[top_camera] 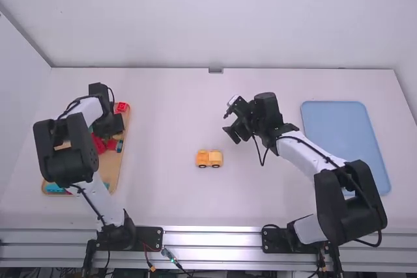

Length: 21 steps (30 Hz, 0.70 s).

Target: Assemble lego blocks to make yellow taxi

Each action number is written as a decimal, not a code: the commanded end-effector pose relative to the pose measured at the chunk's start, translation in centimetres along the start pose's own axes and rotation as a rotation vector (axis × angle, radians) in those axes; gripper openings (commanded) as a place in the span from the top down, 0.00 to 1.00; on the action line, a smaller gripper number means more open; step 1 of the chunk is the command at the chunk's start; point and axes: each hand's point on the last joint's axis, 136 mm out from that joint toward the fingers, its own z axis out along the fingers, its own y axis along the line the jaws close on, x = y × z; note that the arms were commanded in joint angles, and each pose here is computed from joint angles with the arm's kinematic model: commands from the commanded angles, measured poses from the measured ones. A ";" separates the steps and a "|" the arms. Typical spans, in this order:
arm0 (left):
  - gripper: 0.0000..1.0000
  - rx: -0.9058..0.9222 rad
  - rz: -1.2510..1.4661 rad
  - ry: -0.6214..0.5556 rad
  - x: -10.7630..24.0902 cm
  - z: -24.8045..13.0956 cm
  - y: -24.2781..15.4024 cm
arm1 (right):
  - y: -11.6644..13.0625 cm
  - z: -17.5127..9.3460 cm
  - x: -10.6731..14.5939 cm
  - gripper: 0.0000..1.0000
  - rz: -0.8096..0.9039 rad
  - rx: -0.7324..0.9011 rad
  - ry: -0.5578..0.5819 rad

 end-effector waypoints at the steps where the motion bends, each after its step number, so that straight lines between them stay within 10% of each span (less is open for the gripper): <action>1: 0.62 -0.018 -0.010 0.006 -0.5 -0.4 0.5 | -0.4 -0.4 -1.4 0.01 -0.006 0.009 -0.031; 21: 0.66 0.071 -0.004 0.039 0.3 -0.4 -1.2 | -0.2 -0.4 -1.0 0.01 -0.003 0.001 -0.015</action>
